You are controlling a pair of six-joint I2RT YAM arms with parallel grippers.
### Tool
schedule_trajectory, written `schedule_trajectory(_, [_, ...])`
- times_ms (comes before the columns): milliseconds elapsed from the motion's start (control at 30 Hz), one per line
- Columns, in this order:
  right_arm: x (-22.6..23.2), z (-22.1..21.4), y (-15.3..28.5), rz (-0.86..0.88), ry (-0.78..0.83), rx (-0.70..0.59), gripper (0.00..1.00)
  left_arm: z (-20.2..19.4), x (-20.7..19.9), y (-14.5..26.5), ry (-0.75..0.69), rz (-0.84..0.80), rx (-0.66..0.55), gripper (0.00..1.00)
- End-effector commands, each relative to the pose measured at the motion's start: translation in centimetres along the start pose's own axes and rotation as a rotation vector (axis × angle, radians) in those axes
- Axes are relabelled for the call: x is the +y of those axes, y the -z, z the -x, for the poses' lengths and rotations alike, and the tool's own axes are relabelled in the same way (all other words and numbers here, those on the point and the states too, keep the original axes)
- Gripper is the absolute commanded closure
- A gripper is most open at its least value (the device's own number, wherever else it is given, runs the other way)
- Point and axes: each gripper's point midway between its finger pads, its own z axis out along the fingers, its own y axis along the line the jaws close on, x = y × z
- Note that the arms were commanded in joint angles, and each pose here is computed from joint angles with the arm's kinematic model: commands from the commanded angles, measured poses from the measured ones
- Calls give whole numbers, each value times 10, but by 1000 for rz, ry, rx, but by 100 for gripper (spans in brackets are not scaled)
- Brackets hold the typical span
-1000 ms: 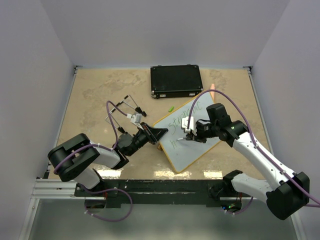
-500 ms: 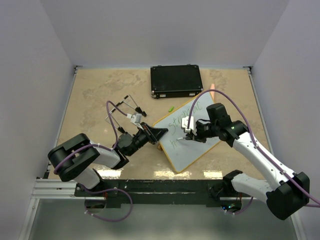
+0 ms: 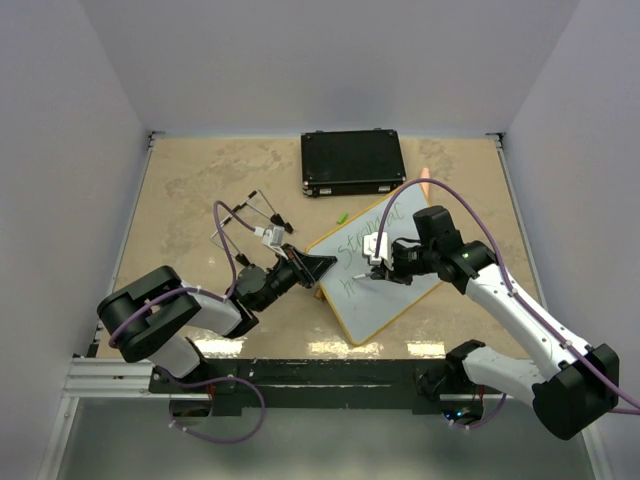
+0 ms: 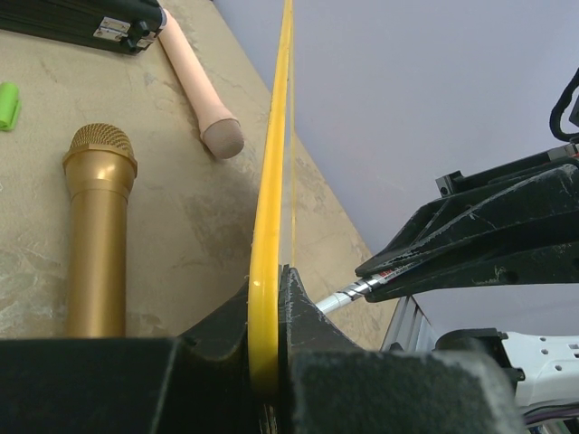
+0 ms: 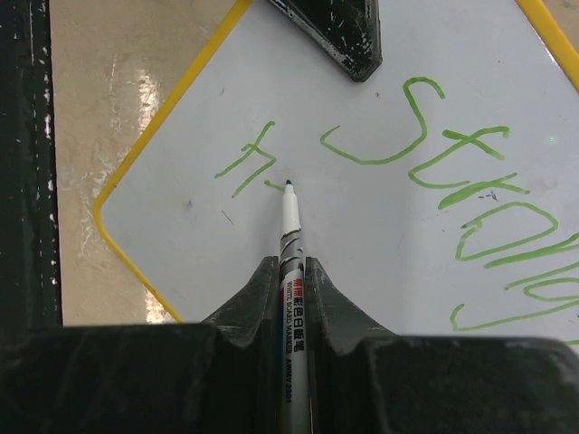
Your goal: Write a sentence on the whiteboard
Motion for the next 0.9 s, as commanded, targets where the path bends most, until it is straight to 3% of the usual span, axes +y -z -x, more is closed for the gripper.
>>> schedule_trajectory(0, [-4, 9, 0, -1, 37, -29, 100, 2, 1, -4, -99, -17, -11, 100])
schedule_trajectory(867, [8, -11, -4, 54, 24, 37, 100, 4, 1, -1, -104, -11, -21, 100])
